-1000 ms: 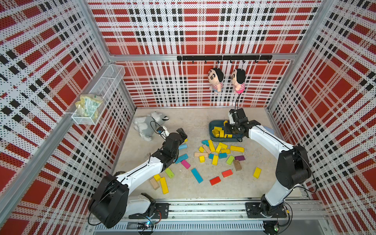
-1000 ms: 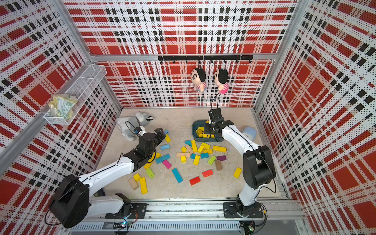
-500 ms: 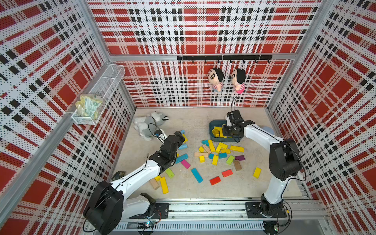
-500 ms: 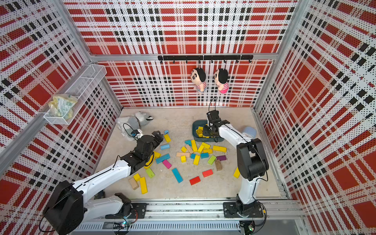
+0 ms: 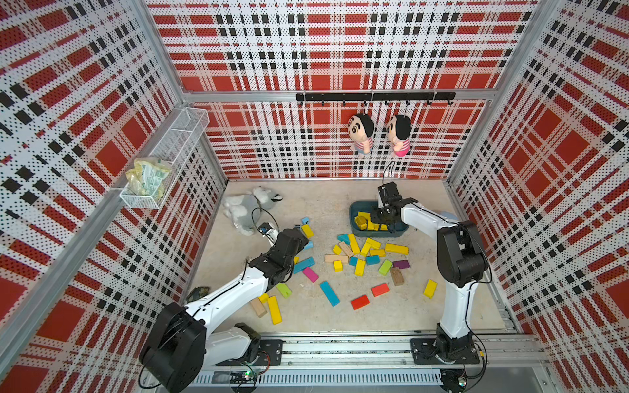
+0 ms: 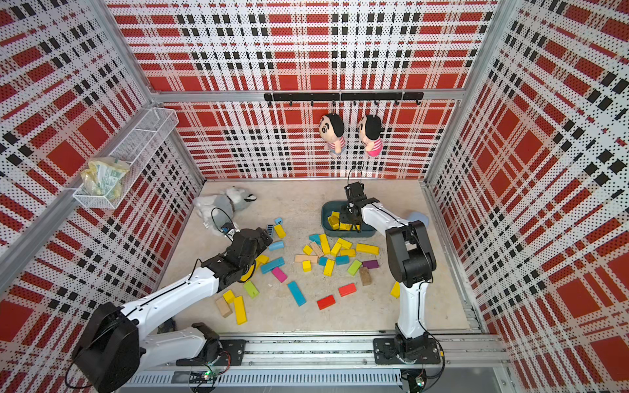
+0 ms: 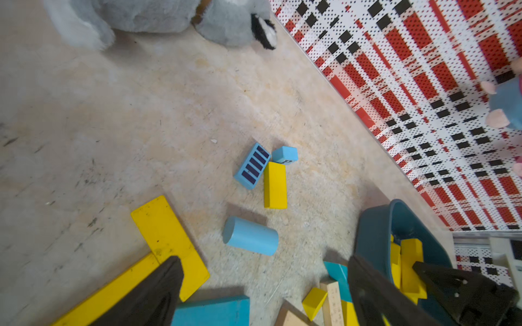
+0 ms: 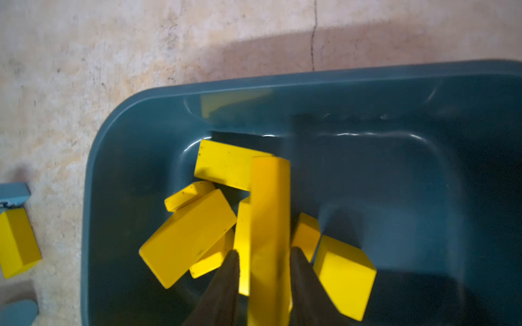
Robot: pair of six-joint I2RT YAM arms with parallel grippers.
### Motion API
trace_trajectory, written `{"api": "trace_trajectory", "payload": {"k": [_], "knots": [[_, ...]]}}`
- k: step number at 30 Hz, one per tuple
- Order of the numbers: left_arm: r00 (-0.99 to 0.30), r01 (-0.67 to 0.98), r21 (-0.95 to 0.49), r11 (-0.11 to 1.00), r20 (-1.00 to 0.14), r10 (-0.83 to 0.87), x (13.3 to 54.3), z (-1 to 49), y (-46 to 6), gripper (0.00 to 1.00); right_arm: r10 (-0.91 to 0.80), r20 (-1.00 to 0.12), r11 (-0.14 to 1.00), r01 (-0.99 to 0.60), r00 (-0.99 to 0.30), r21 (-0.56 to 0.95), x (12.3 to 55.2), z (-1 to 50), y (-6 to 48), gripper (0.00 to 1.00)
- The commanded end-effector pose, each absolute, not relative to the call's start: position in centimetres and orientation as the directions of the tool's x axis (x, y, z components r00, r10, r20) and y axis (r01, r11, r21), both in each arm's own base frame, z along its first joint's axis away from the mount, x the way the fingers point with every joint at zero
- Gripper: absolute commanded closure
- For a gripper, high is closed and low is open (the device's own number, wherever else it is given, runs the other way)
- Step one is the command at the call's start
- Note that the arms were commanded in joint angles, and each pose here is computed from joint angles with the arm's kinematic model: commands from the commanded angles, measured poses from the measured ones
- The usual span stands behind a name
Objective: Pick out the yellow building blocks
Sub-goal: Place the building block in the storage box, then pick up the building block from the center of the board.
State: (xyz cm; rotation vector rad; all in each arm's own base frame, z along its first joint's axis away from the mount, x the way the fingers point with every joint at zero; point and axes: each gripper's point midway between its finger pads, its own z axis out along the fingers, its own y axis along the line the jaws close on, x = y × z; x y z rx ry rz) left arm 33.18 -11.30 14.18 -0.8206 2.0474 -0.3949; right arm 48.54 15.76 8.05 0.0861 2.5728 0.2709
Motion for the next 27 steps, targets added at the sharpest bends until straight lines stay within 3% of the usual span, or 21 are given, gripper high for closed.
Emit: {"api": "trace_trajectory", "payload": {"k": [1,7,16,23,27], "knots": [[-0.448,-0.429,-0.503,0.75,-0.602,-0.66,32.9,13.8,-11.3,0.07,0.148,-0.539,0.976,0.035,-0.83,0.213,49.3,8.0,14.7,0.56],[-0.5,-0.546,-0.424,0.722,-0.526,-0.688,32.6,10.9,-9.7,0.1,0.152,-0.577,0.969,0.004,-0.802,0.249,48.9,10.4,14.8,0.45],[-0.447,-0.7,-0.376,0.608,-0.433,-0.783,32.6,7.9,-6.4,0.2,0.152,-0.622,0.942,-0.078,-0.769,0.326,45.6,14.7,15.8,0.44],[-0.501,-0.727,-0.303,0.616,-0.378,-0.778,34.4,5.1,-5.8,0.19,0.142,-0.625,0.942,-0.088,-0.768,0.323,42.8,15.5,15.5,0.44],[-0.533,-0.735,-0.249,0.631,-0.363,-0.764,35.4,4.0,-5.7,0.24,0.144,-0.627,0.945,-0.082,-0.766,0.318,42.1,15.7,15.1,0.44]]}}
